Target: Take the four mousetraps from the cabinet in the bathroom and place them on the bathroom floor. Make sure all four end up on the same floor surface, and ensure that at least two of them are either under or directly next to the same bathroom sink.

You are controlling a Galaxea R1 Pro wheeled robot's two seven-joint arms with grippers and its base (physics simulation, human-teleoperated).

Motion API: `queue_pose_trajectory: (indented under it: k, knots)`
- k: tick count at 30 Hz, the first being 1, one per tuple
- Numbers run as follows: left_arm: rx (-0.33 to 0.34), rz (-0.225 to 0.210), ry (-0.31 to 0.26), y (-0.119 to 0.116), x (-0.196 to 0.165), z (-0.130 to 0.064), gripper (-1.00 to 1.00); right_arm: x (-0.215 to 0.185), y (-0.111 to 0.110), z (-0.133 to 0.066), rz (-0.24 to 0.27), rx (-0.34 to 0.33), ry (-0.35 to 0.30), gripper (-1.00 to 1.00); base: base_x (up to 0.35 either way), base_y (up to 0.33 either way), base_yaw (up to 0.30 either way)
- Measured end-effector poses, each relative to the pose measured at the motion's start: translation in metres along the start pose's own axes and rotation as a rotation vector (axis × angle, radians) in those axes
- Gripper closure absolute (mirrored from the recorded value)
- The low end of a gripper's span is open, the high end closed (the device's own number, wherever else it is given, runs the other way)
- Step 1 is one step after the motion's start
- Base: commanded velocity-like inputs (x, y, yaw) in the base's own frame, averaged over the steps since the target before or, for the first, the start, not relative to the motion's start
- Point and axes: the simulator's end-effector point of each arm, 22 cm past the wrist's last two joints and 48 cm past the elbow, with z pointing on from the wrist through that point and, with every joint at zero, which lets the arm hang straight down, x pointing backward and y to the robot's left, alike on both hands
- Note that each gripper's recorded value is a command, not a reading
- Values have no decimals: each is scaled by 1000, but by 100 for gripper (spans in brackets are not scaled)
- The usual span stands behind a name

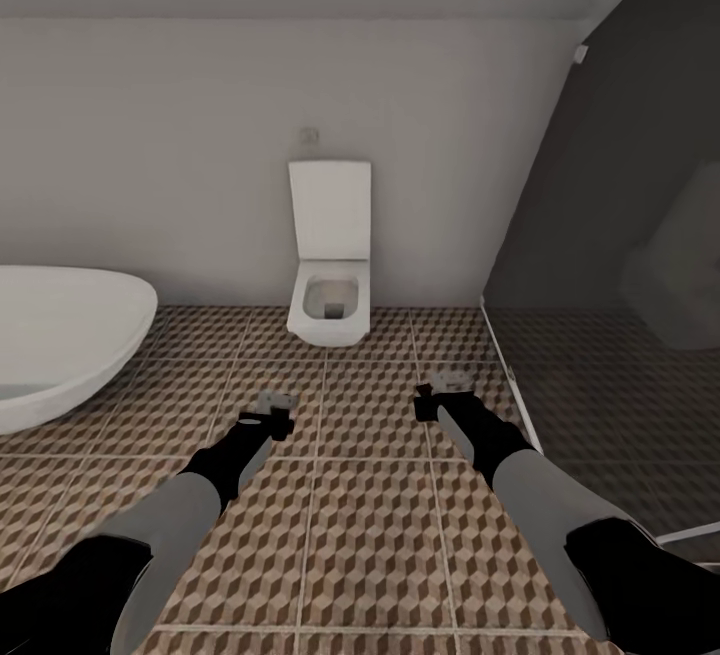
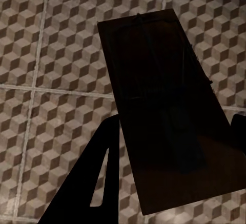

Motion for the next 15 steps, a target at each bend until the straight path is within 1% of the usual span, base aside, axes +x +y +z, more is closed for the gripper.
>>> queue_pose_trajectory:
  k: [15]
  knots:
    - [2, 5, 30, -5, 25, 26, 100, 24, -2, 31, 4, 5, 11, 100, 0, 0, 0]
